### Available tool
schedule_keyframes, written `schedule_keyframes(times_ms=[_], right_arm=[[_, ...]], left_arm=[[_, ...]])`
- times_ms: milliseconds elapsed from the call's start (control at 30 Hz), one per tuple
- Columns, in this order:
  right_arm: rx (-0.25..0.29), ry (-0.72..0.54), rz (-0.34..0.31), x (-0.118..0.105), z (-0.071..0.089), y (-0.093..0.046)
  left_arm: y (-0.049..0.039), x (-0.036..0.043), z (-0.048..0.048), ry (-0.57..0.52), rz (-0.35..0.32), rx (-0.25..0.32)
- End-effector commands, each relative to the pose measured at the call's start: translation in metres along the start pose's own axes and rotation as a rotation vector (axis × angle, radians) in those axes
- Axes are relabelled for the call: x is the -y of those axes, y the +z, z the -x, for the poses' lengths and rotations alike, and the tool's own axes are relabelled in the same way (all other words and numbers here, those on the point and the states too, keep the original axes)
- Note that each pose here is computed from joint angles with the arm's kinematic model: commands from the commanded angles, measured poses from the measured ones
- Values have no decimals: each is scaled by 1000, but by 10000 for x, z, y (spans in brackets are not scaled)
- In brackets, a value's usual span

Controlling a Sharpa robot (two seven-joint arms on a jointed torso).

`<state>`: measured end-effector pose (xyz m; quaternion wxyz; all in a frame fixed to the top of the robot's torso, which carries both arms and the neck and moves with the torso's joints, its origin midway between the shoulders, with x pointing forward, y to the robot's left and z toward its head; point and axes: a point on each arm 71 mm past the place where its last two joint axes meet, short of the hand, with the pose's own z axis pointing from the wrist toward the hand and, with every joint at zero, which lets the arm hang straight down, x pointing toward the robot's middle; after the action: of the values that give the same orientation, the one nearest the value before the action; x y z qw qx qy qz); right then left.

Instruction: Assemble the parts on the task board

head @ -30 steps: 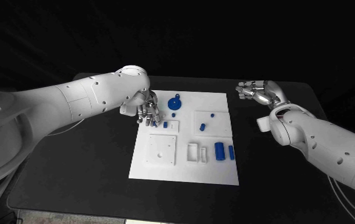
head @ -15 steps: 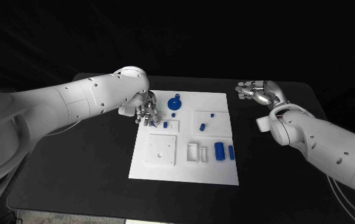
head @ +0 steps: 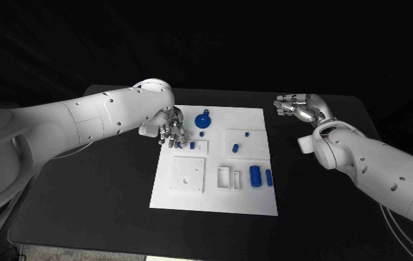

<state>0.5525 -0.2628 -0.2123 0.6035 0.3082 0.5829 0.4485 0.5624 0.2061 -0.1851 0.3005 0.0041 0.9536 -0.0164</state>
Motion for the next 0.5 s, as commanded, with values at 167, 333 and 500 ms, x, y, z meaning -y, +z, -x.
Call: schedule_keyframes(times_ms=[167,333,500], right_arm=[[-15,1,12,-10,-19,0],[-15,1,13,-11,-20,0],[-15,2,13,-11,-20,1]], left_arm=[[3,47,-27,-4,-16,1],[4,44,-26,-6,-14,5],[5,37,-19,-6,-11,15]])
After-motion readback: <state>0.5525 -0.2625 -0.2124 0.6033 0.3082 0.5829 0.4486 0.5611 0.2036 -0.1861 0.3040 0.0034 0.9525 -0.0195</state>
